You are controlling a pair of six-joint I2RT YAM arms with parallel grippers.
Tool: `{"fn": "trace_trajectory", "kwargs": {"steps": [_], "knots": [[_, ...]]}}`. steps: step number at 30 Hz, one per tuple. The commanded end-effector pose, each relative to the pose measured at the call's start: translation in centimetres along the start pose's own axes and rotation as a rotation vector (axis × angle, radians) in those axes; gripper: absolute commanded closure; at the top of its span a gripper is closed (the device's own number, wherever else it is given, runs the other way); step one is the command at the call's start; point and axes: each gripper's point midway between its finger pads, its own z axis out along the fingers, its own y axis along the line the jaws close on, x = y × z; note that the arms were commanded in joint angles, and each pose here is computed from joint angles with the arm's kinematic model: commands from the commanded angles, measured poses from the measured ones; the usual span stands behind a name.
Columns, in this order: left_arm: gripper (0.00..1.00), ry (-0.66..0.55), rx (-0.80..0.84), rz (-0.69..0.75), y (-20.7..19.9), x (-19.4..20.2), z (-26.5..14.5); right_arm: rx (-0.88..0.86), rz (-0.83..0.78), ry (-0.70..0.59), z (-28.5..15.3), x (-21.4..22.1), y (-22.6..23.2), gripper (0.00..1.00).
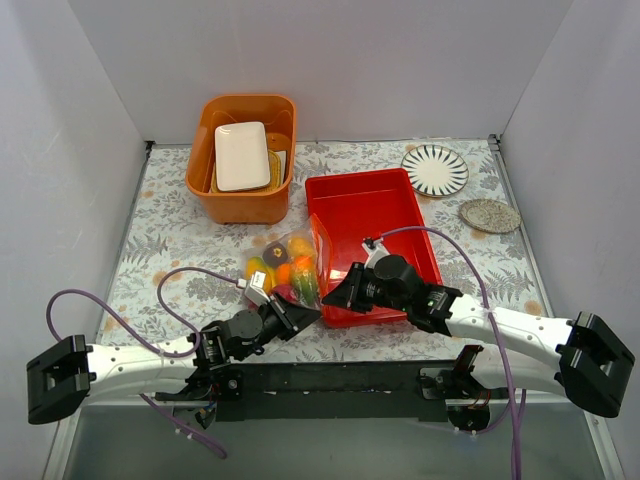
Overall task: Place the food in the zip-top bag and seal the zipper
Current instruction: Zip the zipper food storage bag at the center of the board.
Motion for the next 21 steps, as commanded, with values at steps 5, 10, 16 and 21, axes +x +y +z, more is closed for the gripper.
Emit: {"fn": "trace_trajectory", "kwargs": {"steps": [5,10,16,21], "knots": [[1.00,0.109,0.005,-0.190,-1.2,1.9,-0.4,-0.056,0.004,-0.158,0.0,-3.4,2.1,0.91],[1.00,0.113,0.017,-0.185,-1.4,1.9,-0.5,-0.050,0.007,-0.158,0.0,-3.3,1.9,0.91],[1.00,0.121,0.000,-0.177,-1.0,2.1,-0.6,-0.025,0.006,-0.160,-0.1,-3.3,1.3,0.91],[1.00,0.115,-0.008,-0.176,-0.7,1.9,-0.9,-0.014,-0.006,-0.160,-0.2,-3.3,1.2,0.91]]}}
